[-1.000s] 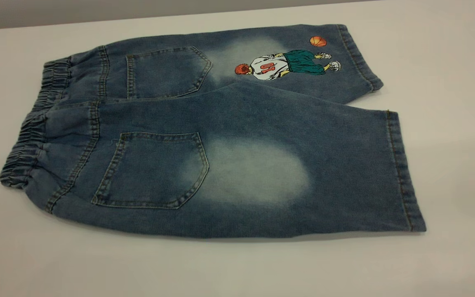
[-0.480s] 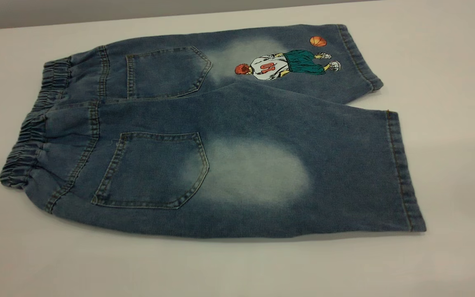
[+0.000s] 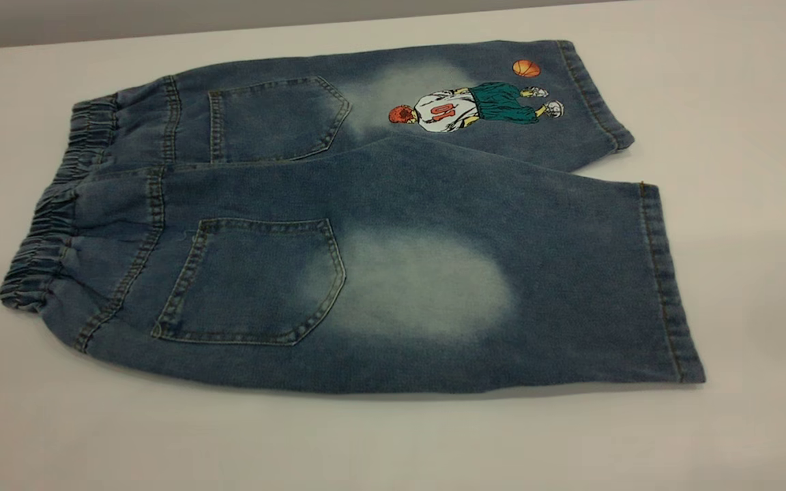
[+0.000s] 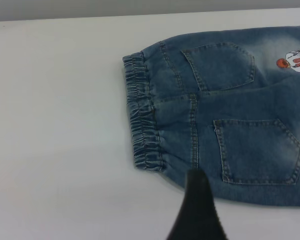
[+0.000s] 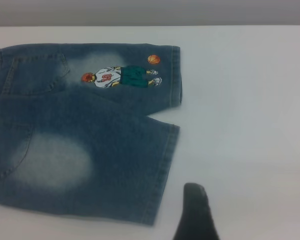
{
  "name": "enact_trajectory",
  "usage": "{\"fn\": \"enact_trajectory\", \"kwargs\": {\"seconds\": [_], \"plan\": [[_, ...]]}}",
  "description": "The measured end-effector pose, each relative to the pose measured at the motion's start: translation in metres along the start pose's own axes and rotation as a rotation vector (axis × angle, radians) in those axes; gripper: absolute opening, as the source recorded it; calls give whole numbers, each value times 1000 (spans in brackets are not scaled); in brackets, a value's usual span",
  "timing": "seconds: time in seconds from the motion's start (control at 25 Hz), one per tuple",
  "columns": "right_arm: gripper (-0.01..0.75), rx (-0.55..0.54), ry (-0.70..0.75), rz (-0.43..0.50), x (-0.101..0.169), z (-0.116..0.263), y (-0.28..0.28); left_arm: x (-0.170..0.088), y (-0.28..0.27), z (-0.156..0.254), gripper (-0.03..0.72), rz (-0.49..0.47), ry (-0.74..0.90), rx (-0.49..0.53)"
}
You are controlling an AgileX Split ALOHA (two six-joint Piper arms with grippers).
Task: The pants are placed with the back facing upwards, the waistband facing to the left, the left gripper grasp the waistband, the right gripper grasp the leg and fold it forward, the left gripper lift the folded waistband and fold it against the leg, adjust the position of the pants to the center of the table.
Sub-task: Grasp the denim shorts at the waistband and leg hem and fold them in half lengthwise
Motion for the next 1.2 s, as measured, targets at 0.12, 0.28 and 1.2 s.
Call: {"fn": "enact_trajectory", "kwargs": {"seconds": [0.12, 0.28, 1.2], "plan": [[437, -1, 1, -2, 0, 0, 0, 0, 0, 0, 483, 0, 0, 0], [437, 0, 11, -18, 3, 0, 0, 0, 0, 0, 483, 0, 0, 0], [437, 419, 145, -147, 26, -17, 86, 45, 83, -27, 483, -206, -94, 394]]}}
Point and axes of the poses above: a point on each arm's last joint axis where the gripper is mounted, y pointing out along that axis toward the gripper, x along the wrist's bending axis when the last joint is at zero, z = x × y, the point moved 7 cm from there along y, pointing out along that axis toward the gripper, and after that the axes turned 6 degrees about y, right-handed, at the moved point
